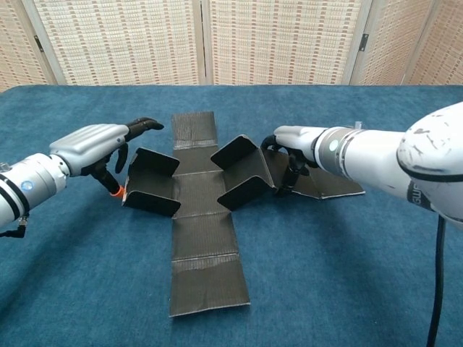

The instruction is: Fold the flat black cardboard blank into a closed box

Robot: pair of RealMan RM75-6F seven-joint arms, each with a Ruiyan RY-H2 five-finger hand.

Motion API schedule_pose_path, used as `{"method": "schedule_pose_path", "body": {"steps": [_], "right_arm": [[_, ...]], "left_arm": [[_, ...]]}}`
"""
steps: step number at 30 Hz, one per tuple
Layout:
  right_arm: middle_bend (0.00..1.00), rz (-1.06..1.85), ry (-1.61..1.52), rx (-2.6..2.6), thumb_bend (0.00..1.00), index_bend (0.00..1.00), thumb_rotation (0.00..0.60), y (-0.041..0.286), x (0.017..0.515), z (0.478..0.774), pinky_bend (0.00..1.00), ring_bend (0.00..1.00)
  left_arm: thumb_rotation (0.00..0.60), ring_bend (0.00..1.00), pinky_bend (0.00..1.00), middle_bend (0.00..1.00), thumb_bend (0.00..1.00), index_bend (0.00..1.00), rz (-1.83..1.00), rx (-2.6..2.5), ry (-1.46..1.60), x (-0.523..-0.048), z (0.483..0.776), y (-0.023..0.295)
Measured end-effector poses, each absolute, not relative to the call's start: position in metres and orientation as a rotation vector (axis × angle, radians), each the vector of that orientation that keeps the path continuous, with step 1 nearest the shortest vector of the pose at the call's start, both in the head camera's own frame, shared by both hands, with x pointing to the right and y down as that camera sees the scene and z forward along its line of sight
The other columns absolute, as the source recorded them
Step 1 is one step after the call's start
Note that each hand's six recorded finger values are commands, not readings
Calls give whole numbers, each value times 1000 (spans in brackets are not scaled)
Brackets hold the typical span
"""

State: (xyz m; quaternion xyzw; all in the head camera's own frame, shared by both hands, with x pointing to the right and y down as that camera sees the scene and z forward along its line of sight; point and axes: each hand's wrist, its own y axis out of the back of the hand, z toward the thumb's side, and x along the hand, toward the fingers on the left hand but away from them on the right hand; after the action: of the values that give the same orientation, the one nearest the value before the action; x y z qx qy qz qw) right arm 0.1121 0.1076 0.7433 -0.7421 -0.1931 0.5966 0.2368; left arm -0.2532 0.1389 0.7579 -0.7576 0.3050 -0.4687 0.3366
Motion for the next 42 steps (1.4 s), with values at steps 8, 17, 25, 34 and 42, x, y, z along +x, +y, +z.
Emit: {"method": "schedule_pose_path", "body": {"steps": [8,17,25,34,42], "right_arm": [[455,1477,-395,-1939,275,469,600,103,90,726,1000,797],[463,1264,-221,-1787,277,472,600,97,66,705,1000,814],[463,1118,-69,-1675,282,473,600,101,56,699,1000,821],[450,964,4,-1602,282,477,600,104,45,689,1000,824],[425,841,23,-1603,284,477,600,107,37,687,1000,826]], "left_arm": [[600,617,918,0,152,0,-1091,-2261,945,-235,737,140],[600,589,916,0,148,0,-1119,-2492,981,-232,738,138],[600,586,915,0,150,0,-1212,-2698,1011,-236,750,143],[600,586,911,0,149,2,-1244,-2878,1019,-233,758,155],[600,597,896,41,152,105,-1189,-3077,989,-225,763,168]]}}
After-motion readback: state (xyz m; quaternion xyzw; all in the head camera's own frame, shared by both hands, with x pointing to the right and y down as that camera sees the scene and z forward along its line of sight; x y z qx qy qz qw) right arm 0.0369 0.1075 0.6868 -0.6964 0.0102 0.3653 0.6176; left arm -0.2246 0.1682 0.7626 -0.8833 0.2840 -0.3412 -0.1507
